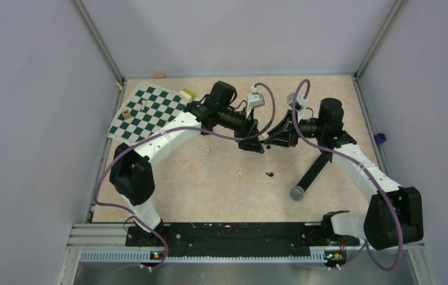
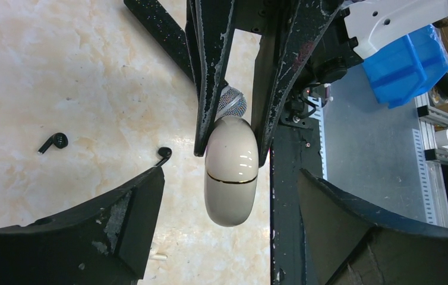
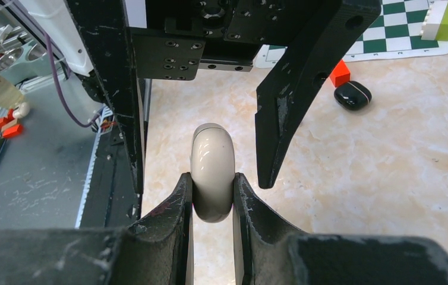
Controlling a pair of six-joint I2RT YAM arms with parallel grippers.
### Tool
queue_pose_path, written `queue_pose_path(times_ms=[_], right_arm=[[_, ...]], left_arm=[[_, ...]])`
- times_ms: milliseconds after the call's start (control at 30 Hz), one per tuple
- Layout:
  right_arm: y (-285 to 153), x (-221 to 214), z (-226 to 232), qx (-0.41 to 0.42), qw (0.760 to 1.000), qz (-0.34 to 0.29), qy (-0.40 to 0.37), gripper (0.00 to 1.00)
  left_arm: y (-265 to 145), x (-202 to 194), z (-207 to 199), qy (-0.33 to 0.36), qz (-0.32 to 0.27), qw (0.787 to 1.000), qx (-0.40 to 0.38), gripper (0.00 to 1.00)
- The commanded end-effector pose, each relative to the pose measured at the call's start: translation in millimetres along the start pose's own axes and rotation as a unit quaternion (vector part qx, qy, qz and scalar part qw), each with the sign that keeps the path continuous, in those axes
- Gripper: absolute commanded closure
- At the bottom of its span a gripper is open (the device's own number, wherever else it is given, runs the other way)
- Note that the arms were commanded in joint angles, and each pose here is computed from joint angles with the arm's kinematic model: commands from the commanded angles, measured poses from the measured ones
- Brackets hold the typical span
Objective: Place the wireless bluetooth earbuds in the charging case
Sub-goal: Pick up the charging case at the center of the board.
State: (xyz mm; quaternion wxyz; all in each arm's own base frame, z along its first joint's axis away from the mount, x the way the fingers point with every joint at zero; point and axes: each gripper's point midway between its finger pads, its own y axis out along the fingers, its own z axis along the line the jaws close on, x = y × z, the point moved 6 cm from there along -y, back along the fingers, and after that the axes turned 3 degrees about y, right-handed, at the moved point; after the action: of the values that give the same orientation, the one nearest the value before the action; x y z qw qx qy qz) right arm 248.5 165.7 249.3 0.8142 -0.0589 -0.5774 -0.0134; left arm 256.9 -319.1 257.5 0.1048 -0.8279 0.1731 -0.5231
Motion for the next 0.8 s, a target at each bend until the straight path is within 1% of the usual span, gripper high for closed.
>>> queue_pose_path(times_ms=[0,133,233,433,633,700,767], right_arm=[[3.3,8.3,2.0,0.017,1.0,-0.002,-0.025,1.0],[3.1,8.3,2.9,0.018,1.0,-0.001,-0.023,1.0],[3.0,8.8,2.0,0.018,0.999,-0.001,-0.037,1.0],[2.1,9.2,3.1,0.015,0.999,0.002,-0.046,1.0],[1.9,9.1,2.8,0.014,0.999,0.003,-0.047,1.0],[1.5,9.8,3.1,0.014,0.999,0.003,-0.047,1.0],[1.8,10.2,3.8,0.016,0.999,0.003,-0.047,1.0]], left_arm=[[2.8,5.5,-1.8,0.027,-0.005,1.0,0.007,0.12],[3.9,5.3,-0.6,0.028,-0.003,1.0,0.014,0.12],[4.6,5.2,1.3,0.027,-0.002,0.999,0.02,0.13],[4.6,5.3,0.8,0.027,-0.003,1.0,0.015,0.14],[4.9,5.6,-0.9,0.027,-0.003,1.0,0.006,0.21],[4.6,5.6,-1.4,0.027,-0.003,1.0,0.006,0.21],[4.6,5.7,-2.3,0.027,-0.003,1.0,0.004,0.18]])
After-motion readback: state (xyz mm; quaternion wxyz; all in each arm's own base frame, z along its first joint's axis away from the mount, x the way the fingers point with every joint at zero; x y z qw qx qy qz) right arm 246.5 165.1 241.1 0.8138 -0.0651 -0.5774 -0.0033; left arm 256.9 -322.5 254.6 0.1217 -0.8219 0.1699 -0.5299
